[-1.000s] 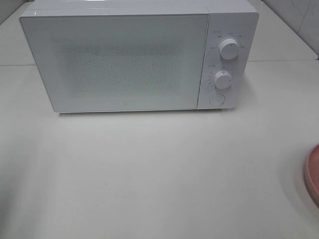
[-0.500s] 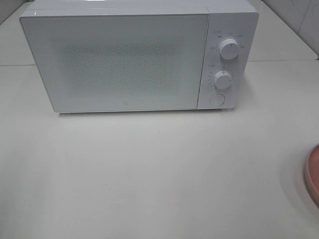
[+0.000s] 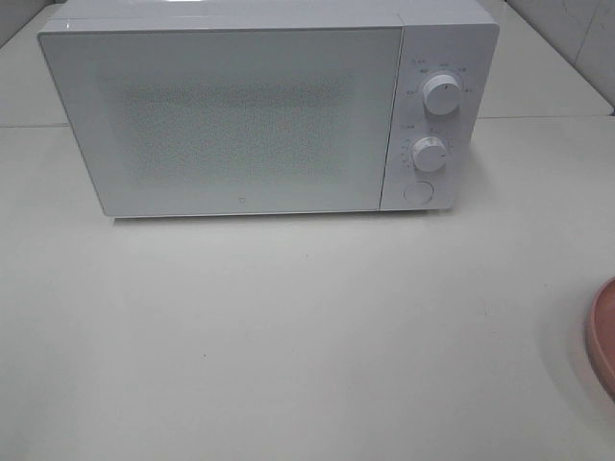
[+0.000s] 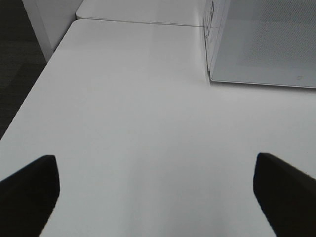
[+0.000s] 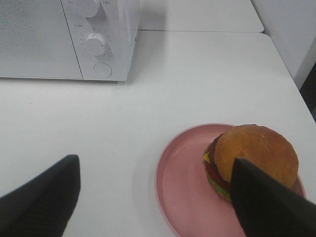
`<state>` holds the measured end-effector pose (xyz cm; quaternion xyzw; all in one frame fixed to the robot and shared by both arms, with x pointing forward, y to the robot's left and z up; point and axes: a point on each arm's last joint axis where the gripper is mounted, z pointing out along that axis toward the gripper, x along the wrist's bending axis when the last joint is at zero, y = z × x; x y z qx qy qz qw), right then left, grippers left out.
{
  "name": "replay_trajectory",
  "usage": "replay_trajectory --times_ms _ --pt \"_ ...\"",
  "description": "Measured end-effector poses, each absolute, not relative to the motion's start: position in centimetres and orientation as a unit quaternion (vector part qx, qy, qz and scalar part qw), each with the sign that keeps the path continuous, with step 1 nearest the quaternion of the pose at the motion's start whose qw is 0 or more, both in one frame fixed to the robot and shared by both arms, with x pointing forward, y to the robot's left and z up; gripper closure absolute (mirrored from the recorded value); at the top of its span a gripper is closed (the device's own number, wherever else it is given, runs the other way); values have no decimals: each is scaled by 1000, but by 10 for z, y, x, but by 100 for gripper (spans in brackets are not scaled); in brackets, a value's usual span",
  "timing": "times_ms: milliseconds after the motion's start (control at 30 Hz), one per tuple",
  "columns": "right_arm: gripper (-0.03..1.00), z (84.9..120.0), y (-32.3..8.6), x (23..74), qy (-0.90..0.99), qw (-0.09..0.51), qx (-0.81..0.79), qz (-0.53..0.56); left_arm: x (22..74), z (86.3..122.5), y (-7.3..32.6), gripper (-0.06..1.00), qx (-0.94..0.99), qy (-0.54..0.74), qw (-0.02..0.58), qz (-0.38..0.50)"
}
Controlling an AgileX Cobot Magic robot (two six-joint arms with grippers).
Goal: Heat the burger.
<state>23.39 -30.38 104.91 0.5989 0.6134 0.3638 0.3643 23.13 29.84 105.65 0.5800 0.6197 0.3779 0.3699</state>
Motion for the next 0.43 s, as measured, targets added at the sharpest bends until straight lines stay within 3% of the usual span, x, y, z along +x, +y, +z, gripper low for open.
replay_trajectory --times_ms 433 --pt "21 1049 -304 234 613 364 599 364 231 1056 299 -4 580 620 369 379"
